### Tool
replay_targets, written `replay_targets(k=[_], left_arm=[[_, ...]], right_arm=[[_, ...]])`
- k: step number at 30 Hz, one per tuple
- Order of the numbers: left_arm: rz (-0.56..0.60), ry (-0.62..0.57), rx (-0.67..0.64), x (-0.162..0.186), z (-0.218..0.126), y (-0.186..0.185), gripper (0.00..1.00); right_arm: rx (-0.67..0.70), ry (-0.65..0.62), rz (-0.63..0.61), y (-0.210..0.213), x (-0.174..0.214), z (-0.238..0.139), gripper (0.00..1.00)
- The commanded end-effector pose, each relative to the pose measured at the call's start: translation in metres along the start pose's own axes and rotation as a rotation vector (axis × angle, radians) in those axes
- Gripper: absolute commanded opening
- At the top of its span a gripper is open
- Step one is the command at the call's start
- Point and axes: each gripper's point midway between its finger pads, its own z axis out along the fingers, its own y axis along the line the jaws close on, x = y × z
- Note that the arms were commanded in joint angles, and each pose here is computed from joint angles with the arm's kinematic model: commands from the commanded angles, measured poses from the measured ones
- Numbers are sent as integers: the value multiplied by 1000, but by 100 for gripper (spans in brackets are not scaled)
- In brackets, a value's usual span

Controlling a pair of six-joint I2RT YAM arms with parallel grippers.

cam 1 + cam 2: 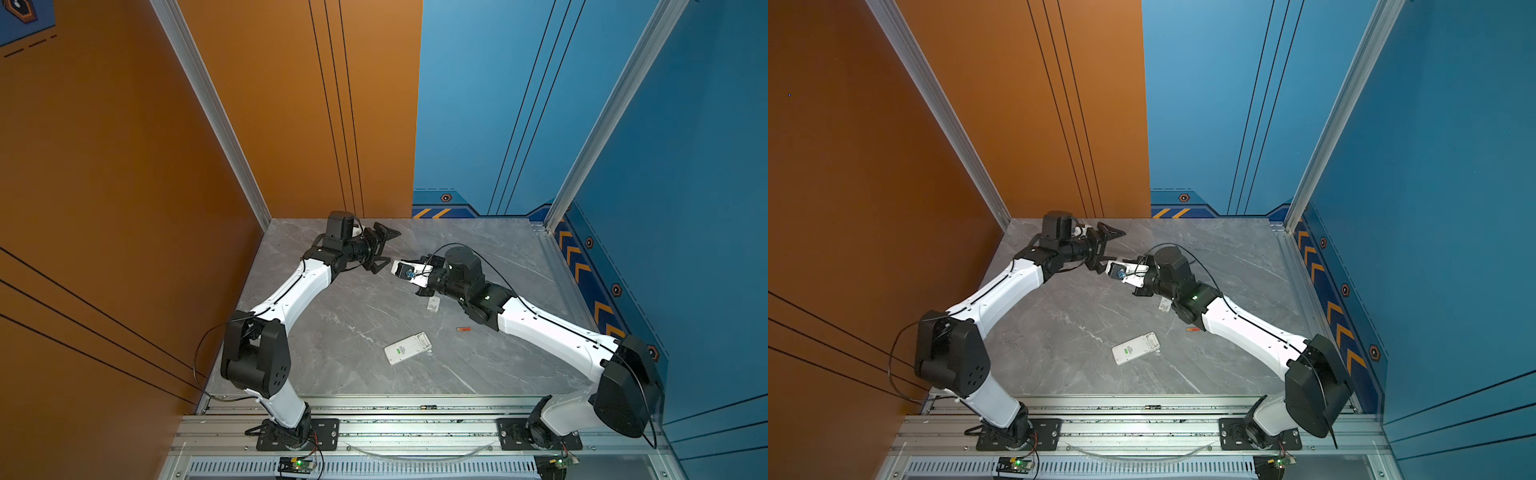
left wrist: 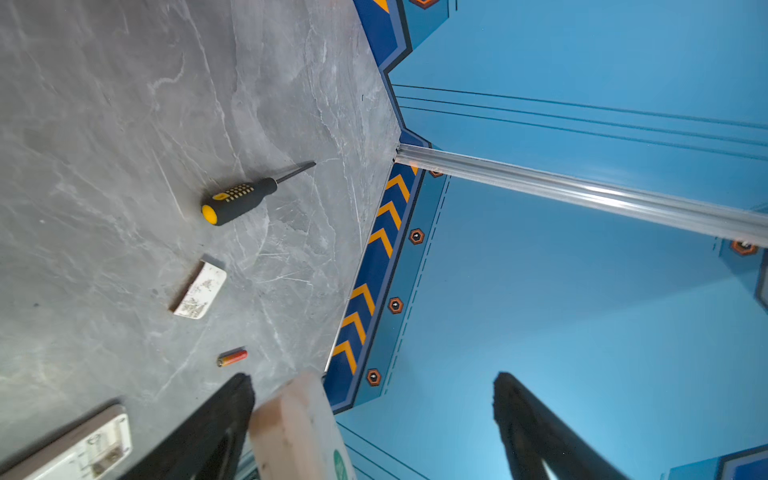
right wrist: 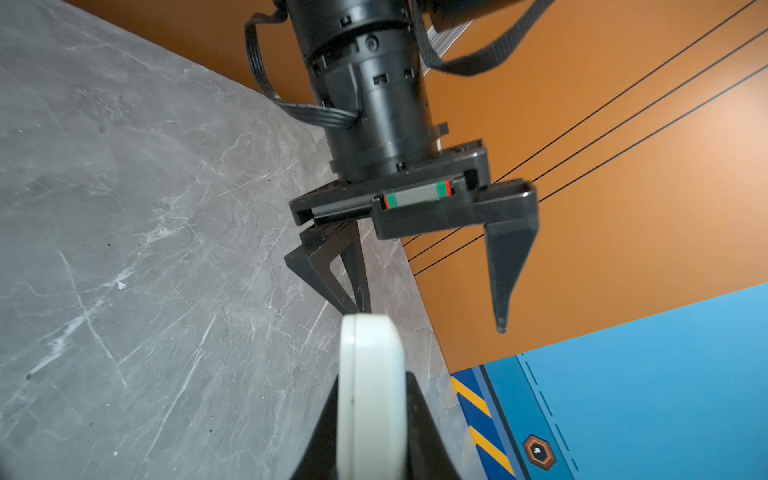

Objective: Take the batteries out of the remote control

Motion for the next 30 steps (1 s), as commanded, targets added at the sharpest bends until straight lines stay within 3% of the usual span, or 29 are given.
replay_targets(k=[1,7,15,19,26,30], left_arm=[[-32,92,70,21,12,-11,77],[-82,87,114,19,17,-7,51],[-108,90,165,15,16,-10,27],[-118,48,178,6,12,-7,19],[-151,-30,218,-18,4,-8,4],[-137,-162,247,-54,-18,-11,0]], right_arm=[[40,6,-76,-1,0,5,0],[30,27,-111,6,7,13,0],[17,49,-129,16,14,18,3],[-27,40,-97,29,12,18,33],[-113,15,75,58,6,12,68],[-128,-22,255,69,-9,-4,91]])
